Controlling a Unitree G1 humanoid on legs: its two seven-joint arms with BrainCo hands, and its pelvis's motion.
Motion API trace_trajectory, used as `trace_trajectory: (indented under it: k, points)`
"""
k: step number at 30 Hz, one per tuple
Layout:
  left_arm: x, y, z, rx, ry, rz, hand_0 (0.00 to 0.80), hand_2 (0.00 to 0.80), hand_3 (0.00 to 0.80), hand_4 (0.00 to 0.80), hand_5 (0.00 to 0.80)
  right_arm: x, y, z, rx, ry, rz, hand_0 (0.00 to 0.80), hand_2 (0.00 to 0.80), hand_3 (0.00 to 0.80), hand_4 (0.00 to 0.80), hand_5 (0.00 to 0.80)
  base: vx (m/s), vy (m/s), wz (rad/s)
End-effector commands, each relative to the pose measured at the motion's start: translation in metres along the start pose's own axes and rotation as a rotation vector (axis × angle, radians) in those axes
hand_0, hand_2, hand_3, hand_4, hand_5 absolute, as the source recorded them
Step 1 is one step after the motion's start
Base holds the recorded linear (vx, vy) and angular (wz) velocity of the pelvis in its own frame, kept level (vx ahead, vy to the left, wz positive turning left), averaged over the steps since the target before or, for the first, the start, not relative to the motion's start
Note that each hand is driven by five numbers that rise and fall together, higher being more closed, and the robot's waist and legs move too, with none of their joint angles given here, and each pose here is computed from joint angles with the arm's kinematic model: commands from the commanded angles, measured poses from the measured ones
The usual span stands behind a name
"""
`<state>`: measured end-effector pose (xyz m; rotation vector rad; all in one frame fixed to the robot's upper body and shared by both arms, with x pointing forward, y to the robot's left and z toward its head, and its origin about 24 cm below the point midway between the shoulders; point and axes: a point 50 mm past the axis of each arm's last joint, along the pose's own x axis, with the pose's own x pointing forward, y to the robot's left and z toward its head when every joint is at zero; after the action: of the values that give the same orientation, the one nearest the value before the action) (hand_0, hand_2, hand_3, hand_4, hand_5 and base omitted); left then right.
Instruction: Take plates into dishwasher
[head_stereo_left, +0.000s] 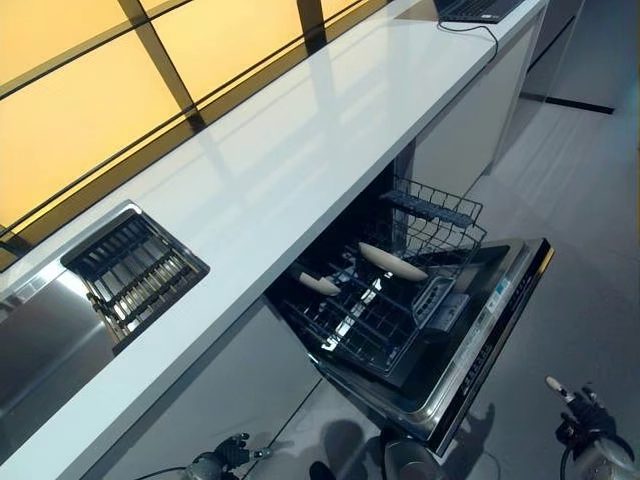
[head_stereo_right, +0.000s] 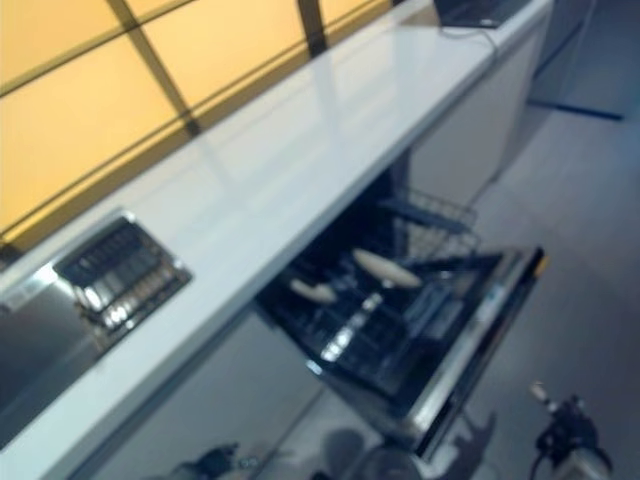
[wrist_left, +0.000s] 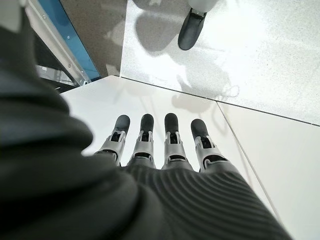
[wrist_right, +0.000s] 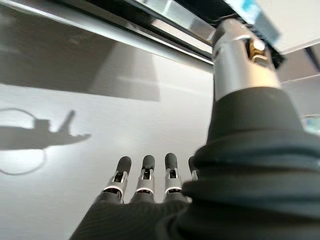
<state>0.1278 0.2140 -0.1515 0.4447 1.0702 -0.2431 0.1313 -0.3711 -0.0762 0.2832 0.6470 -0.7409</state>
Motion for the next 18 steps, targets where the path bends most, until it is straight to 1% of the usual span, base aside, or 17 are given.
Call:
trace_trajectory:
  k: [1,7,12,18]
  points:
    - [0.001,0.009,0.009,-0.003,-0.021,0.007,0.000,0.000,0.000,0.000,0.000,0.002,0.012,-0.013,-0.043,0.041,0.053,0.000,0.000,0.000,0.000,0.000,0.012,0.013,0.06]
    - [0.001,0.004,0.007,0.004,-0.015,-0.009,0.000,0.000,0.000,0.000,0.000,-0.001,0.027,-0.036,-0.061,0.111,0.087,0.000,0.000,0.000,0.000,0.000,0.004,0.012,0.10]
    - [0.002,-0.005,0.008,0.013,-0.011,-0.033,0.000,0.000,0.000,0.000,0.000,-0.001,0.035,-0.044,-0.074,0.143,0.114,0.000,0.000,0.000,0.000,0.000,0.006,0.002,0.00]
    - [0.002,-0.018,0.008,0.009,-0.017,-0.065,0.000,0.000,0.000,0.000,0.000,0.000,0.056,-0.041,-0.052,0.158,0.261,0.000,0.000,0.000,0.000,0.000,0.000,0.005,0.00]
